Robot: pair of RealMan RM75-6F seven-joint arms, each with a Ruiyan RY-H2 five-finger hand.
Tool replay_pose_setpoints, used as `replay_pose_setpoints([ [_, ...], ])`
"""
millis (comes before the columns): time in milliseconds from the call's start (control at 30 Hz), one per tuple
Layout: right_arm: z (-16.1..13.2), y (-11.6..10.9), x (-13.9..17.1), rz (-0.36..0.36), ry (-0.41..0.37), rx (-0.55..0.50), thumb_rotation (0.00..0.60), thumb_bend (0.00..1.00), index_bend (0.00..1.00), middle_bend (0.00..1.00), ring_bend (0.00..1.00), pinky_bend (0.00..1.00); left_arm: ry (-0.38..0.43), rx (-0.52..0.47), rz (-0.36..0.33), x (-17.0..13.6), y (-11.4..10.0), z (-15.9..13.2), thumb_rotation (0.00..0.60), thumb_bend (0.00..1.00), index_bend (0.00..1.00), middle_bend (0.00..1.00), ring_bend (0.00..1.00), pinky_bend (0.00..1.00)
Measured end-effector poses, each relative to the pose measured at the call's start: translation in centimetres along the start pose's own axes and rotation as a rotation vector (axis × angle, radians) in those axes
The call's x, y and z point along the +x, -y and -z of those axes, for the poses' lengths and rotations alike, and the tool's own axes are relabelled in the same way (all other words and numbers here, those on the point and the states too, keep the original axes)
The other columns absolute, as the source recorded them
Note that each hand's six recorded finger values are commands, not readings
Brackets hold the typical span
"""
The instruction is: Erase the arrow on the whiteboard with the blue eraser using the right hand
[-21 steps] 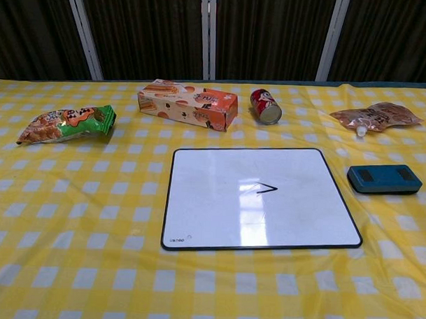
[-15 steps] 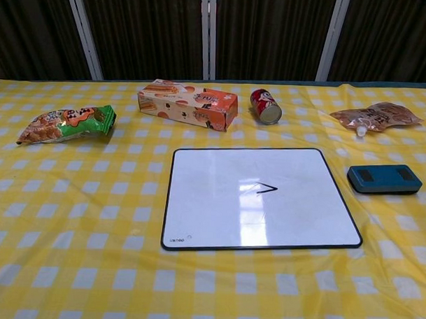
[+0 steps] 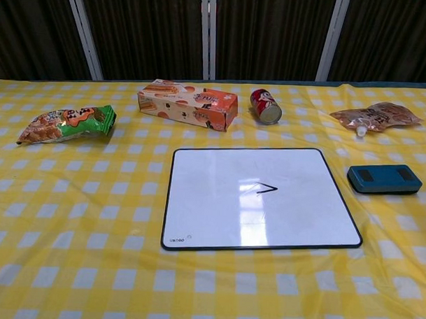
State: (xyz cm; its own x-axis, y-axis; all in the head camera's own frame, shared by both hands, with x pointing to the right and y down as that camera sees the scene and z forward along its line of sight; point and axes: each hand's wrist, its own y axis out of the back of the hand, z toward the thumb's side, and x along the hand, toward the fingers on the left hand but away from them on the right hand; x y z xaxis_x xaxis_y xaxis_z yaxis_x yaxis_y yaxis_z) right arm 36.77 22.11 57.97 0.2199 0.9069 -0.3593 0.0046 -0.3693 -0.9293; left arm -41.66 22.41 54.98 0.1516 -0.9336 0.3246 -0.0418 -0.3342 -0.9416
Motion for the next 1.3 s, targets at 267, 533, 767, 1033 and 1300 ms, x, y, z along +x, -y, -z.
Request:
replay_pose_setpoints([
  [267,-1.9,1.7,-4.5,-0.112,-0.034,0.019,0.600,0.13,0.20,0.08,0.00,0.00,-0.002,-0.003,0.008,0.2,0.0,0.1,0.600,0.03,0.00,0.00,0.00,0.00],
  [533,-3.2,4.0,-8.5,-0.225,-0.005,0.054,0.600,0.15,0.20,0.08,0.00,0.00,-0.009,-0.001,0.016,0.4,0.2,0.3,0.600,0.03,0.00,0.00,0.00,0.00],
  [767,-3.4,5.8,-11.6,-0.314,0.063,0.051,0.600,0.15,0.22,0.08,0.00,0.00,-0.011,-0.013,0.022,0.6,0.4,0.4,0.600,0.03,0.00,0.00,0.00,0.00],
  [1033,-3.8,7.1,-13.9,-0.381,0.111,0.061,0.600,0.16,0.27,0.09,0.00,0.00,-0.013,-0.018,0.029,0.9,0.7,0.6,0.600,0.03,0.00,0.00,0.00,0.00],
  [1300,-3.7,8.2,-14.9,-0.410,0.137,0.082,0.600,0.16,0.30,0.12,0.00,0.01,-0.020,-0.021,0.034,1.1,0.9,0.8,0.600,0.03,0.00,0.00,0.00,0.00],
])
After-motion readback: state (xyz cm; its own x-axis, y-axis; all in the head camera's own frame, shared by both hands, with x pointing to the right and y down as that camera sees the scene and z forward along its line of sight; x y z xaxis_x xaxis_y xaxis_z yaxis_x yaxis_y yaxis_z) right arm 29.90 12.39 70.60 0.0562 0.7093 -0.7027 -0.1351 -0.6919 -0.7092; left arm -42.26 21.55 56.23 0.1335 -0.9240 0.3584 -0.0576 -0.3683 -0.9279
